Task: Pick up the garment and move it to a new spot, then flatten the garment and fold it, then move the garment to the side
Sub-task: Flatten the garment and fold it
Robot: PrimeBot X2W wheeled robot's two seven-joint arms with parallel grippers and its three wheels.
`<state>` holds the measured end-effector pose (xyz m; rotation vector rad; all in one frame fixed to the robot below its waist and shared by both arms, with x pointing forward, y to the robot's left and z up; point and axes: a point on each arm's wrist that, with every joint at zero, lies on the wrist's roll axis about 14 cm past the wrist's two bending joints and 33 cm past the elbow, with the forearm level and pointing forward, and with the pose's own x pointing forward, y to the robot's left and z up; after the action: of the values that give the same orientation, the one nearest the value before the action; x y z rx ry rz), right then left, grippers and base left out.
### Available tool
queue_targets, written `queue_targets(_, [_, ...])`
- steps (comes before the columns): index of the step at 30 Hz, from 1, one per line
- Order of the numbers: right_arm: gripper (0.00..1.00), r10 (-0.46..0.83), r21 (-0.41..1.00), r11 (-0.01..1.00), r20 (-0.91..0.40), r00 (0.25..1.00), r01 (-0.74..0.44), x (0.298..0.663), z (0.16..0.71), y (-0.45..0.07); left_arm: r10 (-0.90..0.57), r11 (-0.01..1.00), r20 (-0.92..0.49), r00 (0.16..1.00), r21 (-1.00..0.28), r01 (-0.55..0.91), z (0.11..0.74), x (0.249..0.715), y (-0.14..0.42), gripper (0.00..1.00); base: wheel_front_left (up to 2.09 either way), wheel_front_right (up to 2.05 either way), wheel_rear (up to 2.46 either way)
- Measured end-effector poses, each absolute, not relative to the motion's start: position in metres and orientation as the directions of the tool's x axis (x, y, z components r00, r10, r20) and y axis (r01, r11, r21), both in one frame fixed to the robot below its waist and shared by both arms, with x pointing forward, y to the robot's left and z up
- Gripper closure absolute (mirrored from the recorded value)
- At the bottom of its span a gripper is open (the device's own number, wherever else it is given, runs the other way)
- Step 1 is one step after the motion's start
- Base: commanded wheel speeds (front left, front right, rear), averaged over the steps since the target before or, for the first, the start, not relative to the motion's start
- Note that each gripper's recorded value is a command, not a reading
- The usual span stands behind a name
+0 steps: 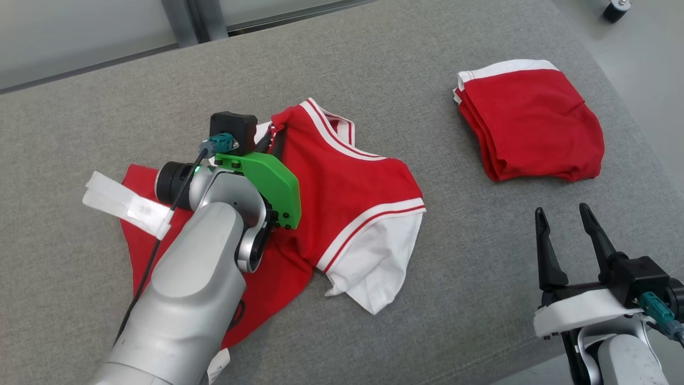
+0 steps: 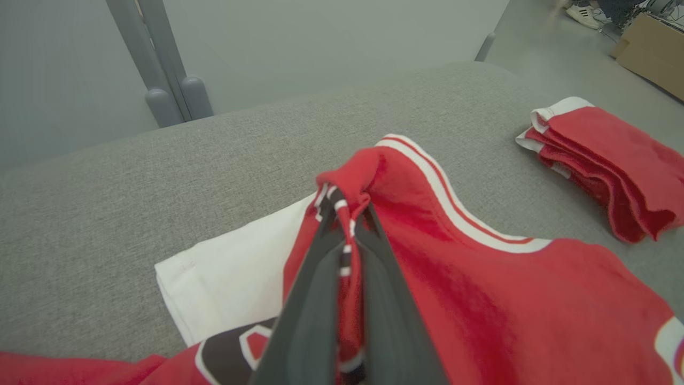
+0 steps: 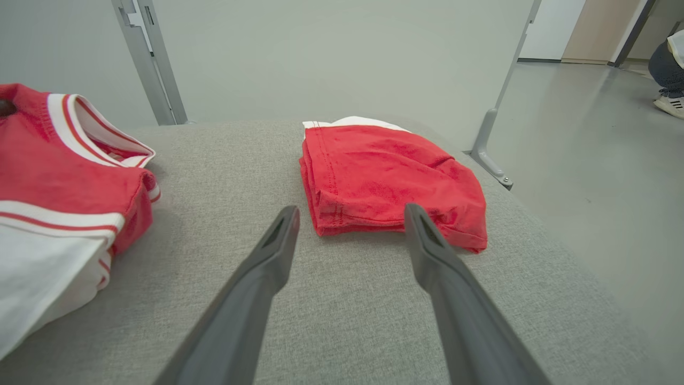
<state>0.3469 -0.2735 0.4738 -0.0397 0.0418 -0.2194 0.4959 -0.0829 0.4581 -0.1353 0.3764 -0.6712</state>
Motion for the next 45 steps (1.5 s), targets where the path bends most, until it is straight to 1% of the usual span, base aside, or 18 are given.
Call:
queue_targets(3, [0.00,-0.211,-0.047,0.977,-0.037,0.977,0.209,0.350,0.474,-0.272,-0.593,0.805,-0.272,0.758,-0.210,0.554,0.456,0.506,-0.074,1.00,0.00,0.00,0.00])
queue_targets(4, [0.00,-0.208,-0.050,0.977,-0.035,0.978,0.206,0.352,0.474,-0.271,-0.550,0.835,-0.240,0.800,-0.193,0.516,0.458,0.515,-0.065,1.00,0.00,0.00,0.00])
queue_targets(5, [0.00,-0.206,-0.052,0.977,-0.033,0.978,0.205,0.353,0.475,-0.271,-0.528,0.848,-0.225,0.819,-0.188,0.495,0.459,0.520,-0.061,1.00,0.00,0.00,0.00])
queue_targets(9, [0.00,-0.204,-0.058,0.978,-0.038,0.978,0.201,0.353,0.474,-0.270,-0.472,0.879,-0.178,0.864,-0.165,0.446,0.462,0.531,-0.051,1.00,0.00,0.00,0.00])
queue_targets(11, [0.00,-0.203,-0.062,0.978,-0.038,0.979,0.200,0.353,0.474,-0.270,-0.474,0.879,-0.195,0.859,-0.156,0.450,0.455,0.530,-0.051,1.00,0.00,0.00,0.00])
queue_targets(17, [0.00,-0.206,-0.065,0.977,-0.043,0.978,0.203,0.352,0.473,-0.271,-0.556,0.830,-0.285,0.780,-0.154,0.535,0.426,0.511,-0.065,1.00,0.00,0.00,0.00])
queue_targets(20, [0.00,-0.206,-0.065,0.977,-0.047,0.977,0.203,0.352,0.471,-0.271,-0.562,0.827,-0.293,0.774,-0.159,0.540,0.421,0.509,-0.065,1.00,0.00,0.00,0.00])
queue_targets(21, [0.00,-0.206,-0.064,0.977,-0.047,0.977,0.203,0.352,0.471,-0.271,-0.560,0.828,-0.288,0.777,-0.159,0.538,0.422,0.510,-0.064,0.95,0.00,0.00,0.00])
queue_targets(22, [0.00,-0.206,-0.064,0.977,-0.047,0.977,0.203,0.352,0.471,-0.271,-0.560,0.828,-0.288,0.777,-0.159,0.538,0.422,0.510,-0.064,0.72,0.00,0.00,0.00])
queue_targets(23, [0.00,-0.208,-0.064,0.977,-0.045,0.977,0.205,0.352,0.472,-0.271,-0.566,0.825,-0.259,0.783,-0.166,0.541,0.430,0.513,-0.065,0.51,0.00,0.00,0.00])
queue_targets(24, [0.00,-0.208,-0.064,0.977,-0.045,0.977,0.205,0.352,0.472,-0.271,-0.566,0.825,-0.259,0.783,-0.166,0.541,0.430,0.513,-0.065,0.02,0.00,0.00,0.00])
queue_targets(25, [0.00,-0.209,-0.065,0.976,-0.041,0.977,0.206,0.352,0.473,-0.272,-0.566,0.824,-0.240,0.788,-0.172,0.539,0.435,0.515,-0.065,0.00,0.00,0.00,0.00])
queue_targets(29, [0.00,-0.209,-0.077,0.975,-0.021,0.978,0.207,0.352,0.479,-0.273,-0.561,0.822,-0.146,0.815,-0.211,0.528,0.463,0.519,-0.064,0.00,0.00,0.00,0.00])
queue_targets(32, [0.00,-0.202,-0.092,0.975,0.001,0.979,0.201,0.351,0.486,-0.272,-0.548,0.823,-0.111,0.829,-0.247,0.512,0.472,0.511,-0.055,0.00,0.00,0.00,0.00])
queue_targets(34, [0.00,-0.198,-0.096,0.975,0.028,0.980,0.199,0.353,0.494,-0.271,-0.515,0.839,-0.096,0.852,-0.261,0.478,0.474,0.506,-0.040,0.00,0.00,0.00,0.00])
queue_targets(38, [0.00,-0.152,-0.108,0.981,0.073,0.986,0.160,0.361,0.507,-0.259,-0.449,0.876,-0.056,0.892,-0.227,0.426,0.483,0.494,0.000,0.00,0.00,0.00,0.00])
queue_targets(41, [0.00,-0.092,-0.114,0.988,0.104,0.990,0.103,0.367,0.516,-0.240,-0.383,0.908,-0.031,0.923,-0.198,0.370,0.487,0.469,0.038,0.00,0.00,0.00,0.00])
queue_targets(45, [0.00,-0.042,-0.116,0.992,0.129,0.991,0.057,0.370,0.524,-0.225,-0.299,0.934,-0.003,0.954,-0.206,0.292,0.493,0.441,0.077,0.00,0.00,0.00,0.00])
